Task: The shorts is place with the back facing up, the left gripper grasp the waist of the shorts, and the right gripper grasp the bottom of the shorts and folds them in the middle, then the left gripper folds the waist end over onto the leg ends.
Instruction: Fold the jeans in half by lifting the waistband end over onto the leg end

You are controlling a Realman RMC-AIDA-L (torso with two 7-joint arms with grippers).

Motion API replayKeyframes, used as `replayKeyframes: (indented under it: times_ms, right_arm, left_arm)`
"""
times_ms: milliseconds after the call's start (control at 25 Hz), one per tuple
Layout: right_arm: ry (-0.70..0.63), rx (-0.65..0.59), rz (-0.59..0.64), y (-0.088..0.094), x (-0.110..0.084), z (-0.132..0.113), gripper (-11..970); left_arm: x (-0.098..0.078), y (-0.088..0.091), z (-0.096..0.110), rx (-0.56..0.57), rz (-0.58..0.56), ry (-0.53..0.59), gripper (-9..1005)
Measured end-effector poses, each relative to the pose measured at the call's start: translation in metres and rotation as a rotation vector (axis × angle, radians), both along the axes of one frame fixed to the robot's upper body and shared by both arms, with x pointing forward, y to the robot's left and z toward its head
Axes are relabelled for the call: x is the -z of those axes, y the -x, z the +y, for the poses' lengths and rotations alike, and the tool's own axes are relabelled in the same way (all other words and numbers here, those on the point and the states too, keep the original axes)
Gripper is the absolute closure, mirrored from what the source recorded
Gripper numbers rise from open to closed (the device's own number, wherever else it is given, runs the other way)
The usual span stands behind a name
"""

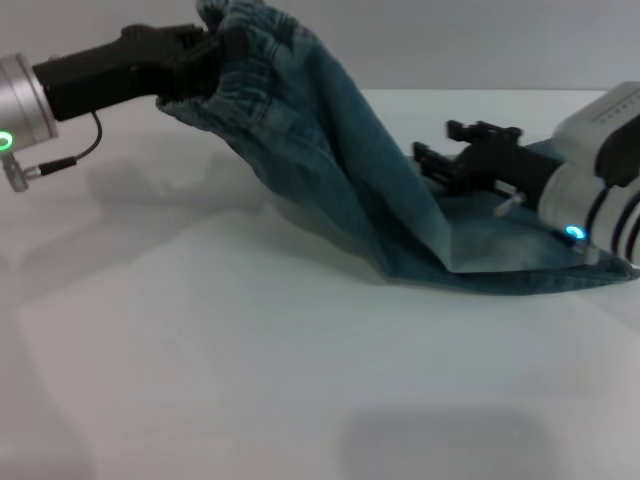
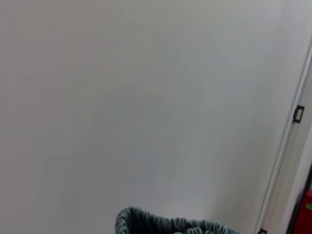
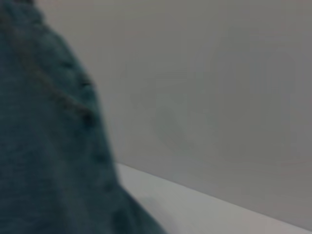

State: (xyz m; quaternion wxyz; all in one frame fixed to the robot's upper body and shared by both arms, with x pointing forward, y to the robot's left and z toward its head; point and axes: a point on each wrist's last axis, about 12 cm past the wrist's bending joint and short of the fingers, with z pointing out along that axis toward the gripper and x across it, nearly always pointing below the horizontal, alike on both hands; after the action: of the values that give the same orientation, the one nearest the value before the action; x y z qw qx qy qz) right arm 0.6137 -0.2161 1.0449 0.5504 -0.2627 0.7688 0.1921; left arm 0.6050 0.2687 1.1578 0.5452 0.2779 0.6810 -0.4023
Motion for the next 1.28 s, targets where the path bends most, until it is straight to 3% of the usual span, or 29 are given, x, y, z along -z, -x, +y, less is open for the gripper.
replayKeyframes:
  times_ms: [400,600,800,1040,1280]
  right_arm:
    - [-0.05,-0.201,0.028,0.004,-0.009,0.06,402]
    - [-0.071,-0.31,0.033,0.005,-0.02,0.094,402]
    - [-0.071,-0.374,0.031,0.006,-0.026,0.109,403]
    - [-0.069,-0.37,0.028,0.005,-0.026,0.109,402]
    - [-0.071,-0.204,-0.007,-0.003,-0.018,0.062,402]
  left_arm:
    - [-0.022,-0.009,-0.015,0.059,-0.025,0.011,887]
    - [-0.025,-0.011,-0.018,0.072,-0.031,0.013,888]
    - [-0.026,-0.011,-0.02,0.076,-0.033,0.014,887]
    - [-0.023,-0.01,-0.019,0.073,-0.027,0.016,886]
    - [-0.018,-0.007,-0.02,0.082,-0.012,0.011,887]
